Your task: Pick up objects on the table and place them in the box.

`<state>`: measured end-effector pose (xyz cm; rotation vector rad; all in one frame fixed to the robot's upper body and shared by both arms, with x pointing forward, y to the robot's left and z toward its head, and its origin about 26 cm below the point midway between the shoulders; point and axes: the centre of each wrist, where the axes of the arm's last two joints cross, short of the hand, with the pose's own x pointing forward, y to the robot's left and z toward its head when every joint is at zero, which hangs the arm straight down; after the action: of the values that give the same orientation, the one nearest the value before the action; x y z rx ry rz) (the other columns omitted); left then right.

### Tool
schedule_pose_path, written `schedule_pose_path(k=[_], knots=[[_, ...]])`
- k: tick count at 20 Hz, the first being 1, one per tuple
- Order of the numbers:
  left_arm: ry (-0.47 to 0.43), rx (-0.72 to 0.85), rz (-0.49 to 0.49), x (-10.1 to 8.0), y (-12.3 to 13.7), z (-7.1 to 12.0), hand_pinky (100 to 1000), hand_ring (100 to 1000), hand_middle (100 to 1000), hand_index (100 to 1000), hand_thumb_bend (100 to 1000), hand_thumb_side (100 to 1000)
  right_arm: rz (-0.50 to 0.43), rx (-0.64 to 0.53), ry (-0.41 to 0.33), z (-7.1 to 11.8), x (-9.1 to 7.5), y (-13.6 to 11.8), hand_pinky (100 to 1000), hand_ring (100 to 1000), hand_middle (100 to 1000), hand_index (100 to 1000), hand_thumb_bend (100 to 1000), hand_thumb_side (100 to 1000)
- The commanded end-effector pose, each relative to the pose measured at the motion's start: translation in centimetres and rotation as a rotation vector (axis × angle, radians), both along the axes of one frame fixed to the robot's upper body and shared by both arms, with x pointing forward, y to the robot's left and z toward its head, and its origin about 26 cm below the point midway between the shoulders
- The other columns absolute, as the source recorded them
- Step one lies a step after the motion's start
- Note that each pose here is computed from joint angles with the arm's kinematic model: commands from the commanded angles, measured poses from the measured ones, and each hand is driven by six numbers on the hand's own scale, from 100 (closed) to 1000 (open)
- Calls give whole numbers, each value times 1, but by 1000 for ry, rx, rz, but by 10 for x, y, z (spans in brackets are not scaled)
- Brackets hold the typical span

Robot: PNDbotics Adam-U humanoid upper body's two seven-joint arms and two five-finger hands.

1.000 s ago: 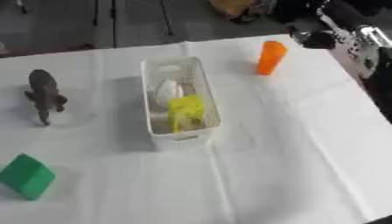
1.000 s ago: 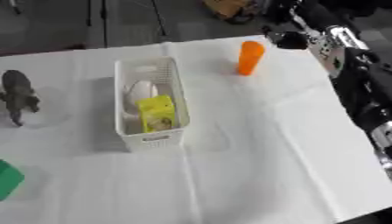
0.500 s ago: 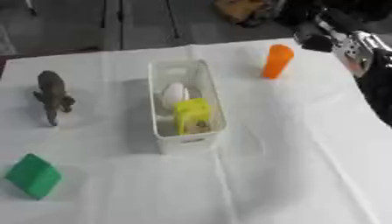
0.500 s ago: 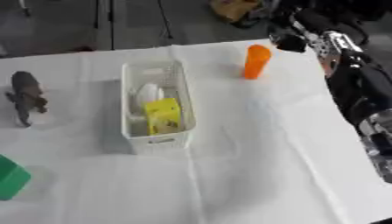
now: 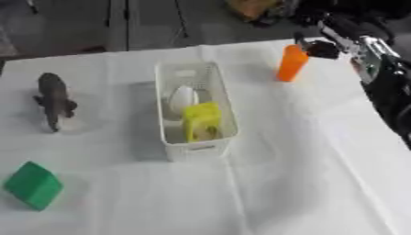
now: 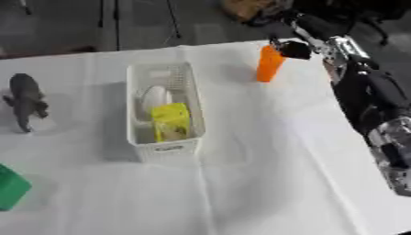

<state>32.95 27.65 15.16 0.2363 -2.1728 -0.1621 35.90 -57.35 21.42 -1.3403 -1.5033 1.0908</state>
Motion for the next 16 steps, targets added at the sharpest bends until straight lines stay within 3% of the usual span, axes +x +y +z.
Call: schedule_pose_path(k=[1, 13, 14, 15, 16], knots=[[-31, 23, -5, 0, 3, 11, 641, 707, 686, 774, 214, 1000, 23, -24, -19, 13, -2, -2, 937, 934, 916, 943, 136, 837], [-33, 18, -11, 0, 2, 11, 643, 708, 686, 775, 209, 1000, 21, -42, 12, 0, -1, 0, 953, 942, 923, 946, 150, 871], [-33, 18, -12, 0, 2, 11, 643, 708, 686, 775, 200, 1000, 17, -49, 12, 0, -1, 0, 966, 948, 928, 949, 220, 767], [-32, 18, -12, 0, 2, 11, 643, 708, 687, 775, 209, 1000, 12, -61, 13, 0, -1, 0, 966, 948, 927, 949, 178, 874], [-32, 17, -13, 0, 2, 11, 643, 708, 687, 775, 208, 1000, 6, -73, 13, 0, -1, 0, 982, 957, 935, 953, 210, 884]])
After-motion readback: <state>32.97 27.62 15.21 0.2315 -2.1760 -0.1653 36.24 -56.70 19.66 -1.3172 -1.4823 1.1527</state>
